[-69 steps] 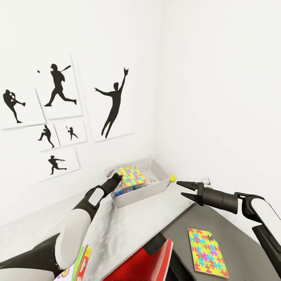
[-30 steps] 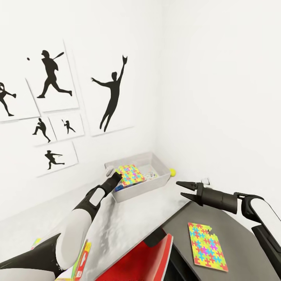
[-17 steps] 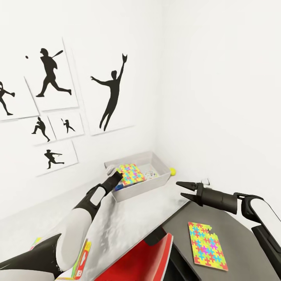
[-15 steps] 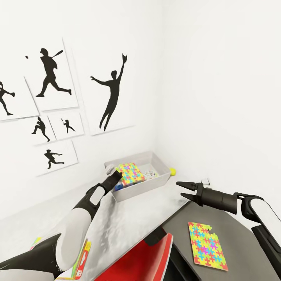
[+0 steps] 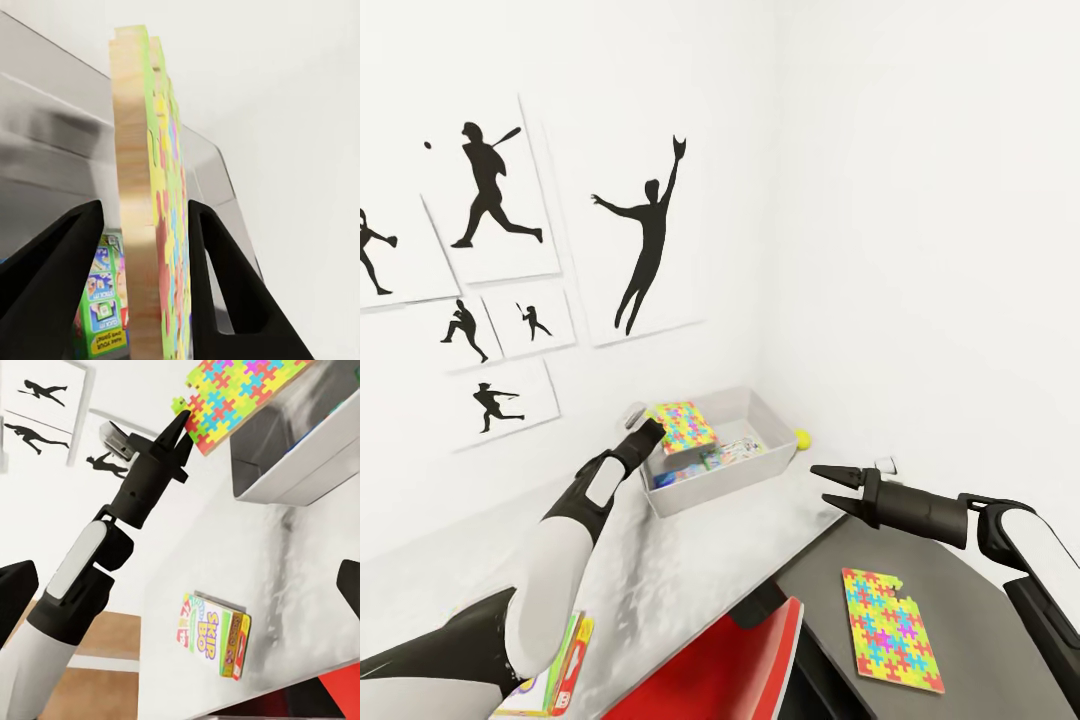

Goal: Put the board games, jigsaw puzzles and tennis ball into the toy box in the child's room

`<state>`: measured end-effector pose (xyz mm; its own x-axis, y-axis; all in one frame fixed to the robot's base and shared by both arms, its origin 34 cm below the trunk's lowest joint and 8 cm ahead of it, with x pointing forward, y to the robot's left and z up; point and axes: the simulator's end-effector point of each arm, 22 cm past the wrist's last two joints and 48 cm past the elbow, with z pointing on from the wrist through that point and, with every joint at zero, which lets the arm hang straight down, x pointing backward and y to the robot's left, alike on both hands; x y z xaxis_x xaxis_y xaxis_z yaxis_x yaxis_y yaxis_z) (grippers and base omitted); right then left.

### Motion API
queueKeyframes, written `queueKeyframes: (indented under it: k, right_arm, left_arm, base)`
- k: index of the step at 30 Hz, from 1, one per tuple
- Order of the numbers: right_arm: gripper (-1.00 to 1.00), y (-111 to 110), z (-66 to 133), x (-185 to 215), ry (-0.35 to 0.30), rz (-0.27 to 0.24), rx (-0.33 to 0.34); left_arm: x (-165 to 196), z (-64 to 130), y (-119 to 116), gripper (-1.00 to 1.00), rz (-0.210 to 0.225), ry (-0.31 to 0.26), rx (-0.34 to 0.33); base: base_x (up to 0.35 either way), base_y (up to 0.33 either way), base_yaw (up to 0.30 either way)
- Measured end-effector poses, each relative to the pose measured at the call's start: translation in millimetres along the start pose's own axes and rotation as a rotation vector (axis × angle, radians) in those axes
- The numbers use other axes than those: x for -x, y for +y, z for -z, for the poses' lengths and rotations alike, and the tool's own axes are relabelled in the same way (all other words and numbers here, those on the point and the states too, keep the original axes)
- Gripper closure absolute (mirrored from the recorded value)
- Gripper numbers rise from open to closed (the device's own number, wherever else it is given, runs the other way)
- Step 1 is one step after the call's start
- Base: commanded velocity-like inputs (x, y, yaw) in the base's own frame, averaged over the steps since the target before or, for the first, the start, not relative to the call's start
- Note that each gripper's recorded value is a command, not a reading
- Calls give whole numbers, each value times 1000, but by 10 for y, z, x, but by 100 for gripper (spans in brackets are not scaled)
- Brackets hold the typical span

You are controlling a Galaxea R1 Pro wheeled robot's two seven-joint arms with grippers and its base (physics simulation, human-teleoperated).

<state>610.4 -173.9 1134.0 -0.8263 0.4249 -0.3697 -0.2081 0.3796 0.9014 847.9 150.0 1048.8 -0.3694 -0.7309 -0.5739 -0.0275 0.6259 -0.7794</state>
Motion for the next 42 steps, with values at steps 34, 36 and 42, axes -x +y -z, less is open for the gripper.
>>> queueKeyframes:
  k: [34, 36, 42]
  right_arm:
    - [-100, -247, -100, -51, 22, -44, -20]
    - [-100, -262, -106, -54, 23, -46, -21]
    - [-100, -307, -122, -64, 27, -54, -26]
  left_arm:
    - [-220, -122, 289, 100, 9, 28, 39]
    - [-234, -129, 308, 100, 9, 30, 42]
    - [-273, -147, 362, 100, 11, 36, 49]
  base:
    - [0, 0, 0]
    - [0, 0, 0]
    - [0, 0, 0]
